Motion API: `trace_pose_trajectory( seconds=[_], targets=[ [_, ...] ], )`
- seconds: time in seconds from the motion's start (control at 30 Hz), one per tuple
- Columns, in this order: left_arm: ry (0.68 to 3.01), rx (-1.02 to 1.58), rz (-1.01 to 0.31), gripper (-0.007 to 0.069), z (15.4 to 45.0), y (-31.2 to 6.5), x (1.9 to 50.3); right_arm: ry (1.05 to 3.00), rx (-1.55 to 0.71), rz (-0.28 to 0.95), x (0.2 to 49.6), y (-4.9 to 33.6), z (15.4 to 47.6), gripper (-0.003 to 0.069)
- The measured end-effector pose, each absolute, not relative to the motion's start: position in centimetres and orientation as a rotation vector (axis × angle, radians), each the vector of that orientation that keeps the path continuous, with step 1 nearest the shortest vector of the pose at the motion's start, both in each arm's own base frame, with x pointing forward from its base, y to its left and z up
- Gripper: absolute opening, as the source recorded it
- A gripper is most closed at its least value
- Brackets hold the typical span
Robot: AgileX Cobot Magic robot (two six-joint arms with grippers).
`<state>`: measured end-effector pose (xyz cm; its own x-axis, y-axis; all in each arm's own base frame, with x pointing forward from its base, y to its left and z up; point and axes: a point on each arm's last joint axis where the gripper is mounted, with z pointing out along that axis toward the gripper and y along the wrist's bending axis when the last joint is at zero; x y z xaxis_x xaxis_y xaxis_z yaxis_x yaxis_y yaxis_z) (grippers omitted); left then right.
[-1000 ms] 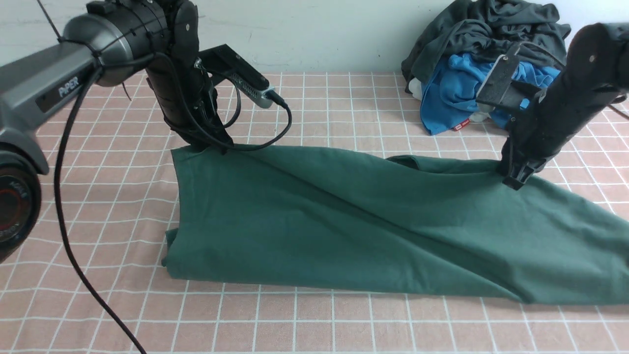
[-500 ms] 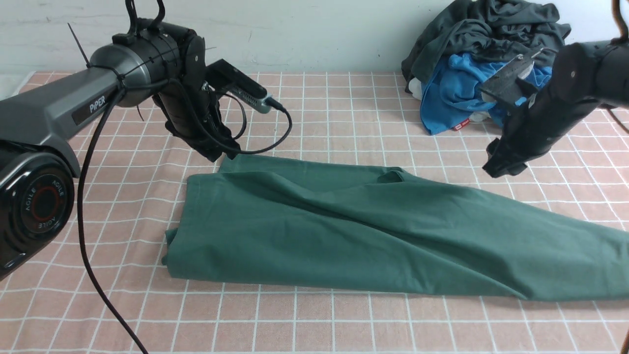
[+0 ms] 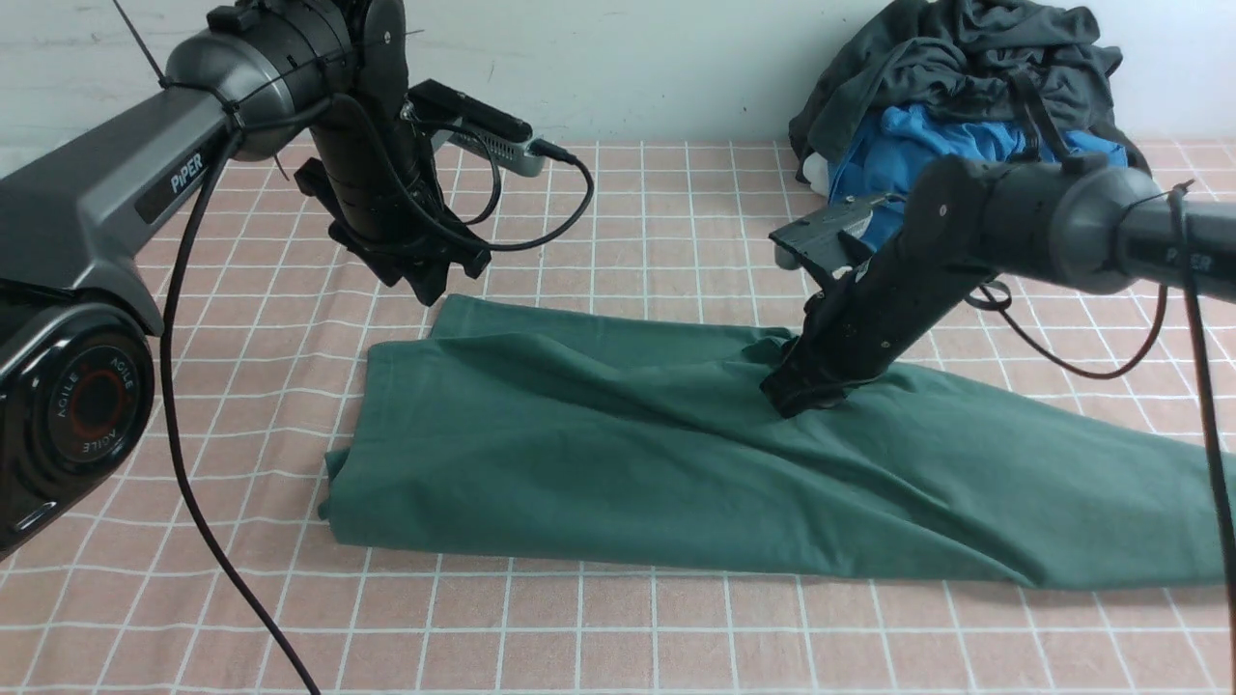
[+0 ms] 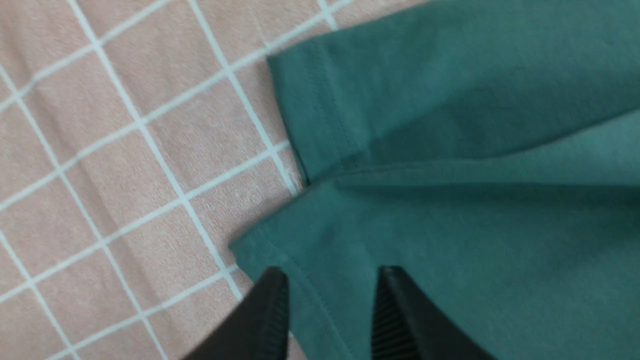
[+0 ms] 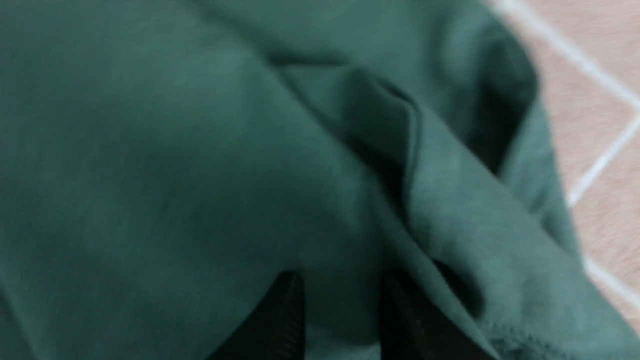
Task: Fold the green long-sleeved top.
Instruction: Use both arms to drag the lower edge of the fabric forward and fold it over the upper edge, then use the right arm to clamp the right edge of the fabric
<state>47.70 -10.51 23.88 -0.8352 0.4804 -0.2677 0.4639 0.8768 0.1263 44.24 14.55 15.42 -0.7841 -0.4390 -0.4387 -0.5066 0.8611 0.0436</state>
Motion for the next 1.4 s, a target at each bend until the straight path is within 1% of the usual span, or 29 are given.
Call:
trace_pose_trajectory(
  seconds=[0.1,0.13,0.17,0.2,0.23,0.27,0.3,0.37,0.4,0.43,0.5,0.57,0.6,0.67,0.7,0.73,0.77,0.87,0.9,0.97,1.03,1.1,1.13,1.17,1.2,1.23,1.27,1.3,1.4],
  targets=[
    [2.754,0.725,0.081,0.0079,23.9,-10.5,47.7,2.567,-0.486,0.151,45.7,12.9,15.6,0.0202],
    [2.753,0.728,0.082,0.0071,23.9,-10.5,47.7,2.563,-0.481,0.137,45.8,12.7,15.6,0.0202],
    [2.75,0.739,0.076,0.0032,23.9,-10.6,47.7,2.562,-0.398,0.107,46.3,11.6,15.9,0.0202],
    [2.75,0.739,0.069,0.0025,23.9,-10.6,47.7,2.567,-0.373,0.093,46.5,11.0,16.0,0.0202],
    [2.75,0.739,0.041,0.0005,23.9,-10.8,47.6,2.577,-0.309,0.041,47.1,9.3,16.7,0.0202],
    [2.751,0.737,0.033,0.0005,23.9,-10.8,47.6,2.587,-0.296,0.03,47.1,8.9,16.8,0.0202],
    [2.751,0.735,-0.003,-0.0001,23.9,-11.1,47.5,2.6,-0.279,-0.019,47.4,7.6,18.0,0.0202],
    [2.746,0.746,-0.053,-0.0004,23.9,-11.8,47.4,2.619,-0.263,-0.073,46.8,6.2,20.5,0.0201],
    [2.746,0.746,-0.059,-0.0004,23.9,-11.9,47.3,2.629,-0.262,-0.079,46.7,6.1,20.7,0.0202],
    [2.74,0.763,-0.076,-0.0004,23.9,-12.6,47.1,2.628,-0.261,-0.101,45.8,5.5,23.0,0.0202],
    [2.741,0.796,-0.087,-0.0004,23.9,-13.7,46.5,2.618,-0.257,-0.118,44.3,4.6,25.8,0.0202],
    [2.758,0.829,-0.097,-0.0004,23.6,-14.4,45.7,2.604,-0.239,-0.124,42.8,3.8,27.6,0.0202],
    [2.77,0.855,-0.102,-0.0004,23.6,-14.9,44.9,2.598,-0.222,-0.13,41.3,3.0,28.6,0.0202],
    [2.796,0.888,-0.109,-0.0004,23.2,-15.2,43.8,2.6,-0.19,-0.138,39.6,2.0,29.1,0.0202],
    [2.826,0.906,-0.112,-0.0004,22.5,-15.3,43.1,2.612,-0.164,-0.142,38.0,1.3,29.1,0.0202],
    [2.828,0.908,-0.114,-0.0004,22.5,-15.3,42.9,2.618,-0.156,-0.144,37.5,1.0,29.0,0.0202],
    [2.871,0.919,-0.117,-0.0004,21.6,-15.1,42.2,2.637,-0.109,-0.15,35.9,-0.1,28.4,0.0202],
    [2.969,0.941,-0.1,-0.0004,19.2,-14.2,40.8,2.686,0.029,-0.165,33.5,-3.0,26.5,0.0206],
    [2.999,0.941,-0.095,-0.0004,18.4,-13.8,40.5,2.722,0.099,-0.172,32.6,-4.4,25.2,0.0213],
    [3.027,0.94,-0.09,-0.0004,17.4,-13.4,40.0,2.756,0.191,-0.182,31.9,-6.3,23.9,0.0236],
    [3.039,0.934,-0.088,-0.0004,16.5,-13.1,39.7,2.79,0.295,-0.18,31.2,-8.2,22.4,0.0286],
    [3.034,0.927,-0.087,-0.0004,16.1,-13.0,39.6,2.815,0.41,-0.168,30.8,-10.3,20.8,0.0363],
    [3.033,0.927,-0.087,-0.0004,16.1,-13.0,39.6,2.822,0.441,-0.166,30.8,-10.9,20.3,0.0386],
    [3.03,0.925,-0.087,-0.0003,16.1,-13.0,39.6,2.827,0.482,-0.165,30.8,-11.8,19.5,0.0444],
    [3.03,0.925,-0.087,-0.0003,16.1,-13.0,39.6,2.832,0.49,-0.161,30.8,-11.9,19.3,0.0459],
    [3.028,0.924,-0.088,-0.0003,16.1,-13.0,39.6,2.846,0.526,-0.145,30.9,-12.5,18.2,0.0516],
    [3.029,0.924,-0.088,-0.0003,16.1,-13.0,39.6,2.849,0.53,-0.142,30.9,-12.5,18.1,0.0522],
    [3.029,0.923,-0.089,-0.0003,16.1,-13.0,39.6,2.868,0.547,-0.119,31.2,-12.5,17.1,0.0564],
    [3.029,0.923,-0.089,-0.0003,16.1,-13.0,39.6,2.889,0.536,-0.073,31.6,-12.1,15.8,0.0594]
  ],
)
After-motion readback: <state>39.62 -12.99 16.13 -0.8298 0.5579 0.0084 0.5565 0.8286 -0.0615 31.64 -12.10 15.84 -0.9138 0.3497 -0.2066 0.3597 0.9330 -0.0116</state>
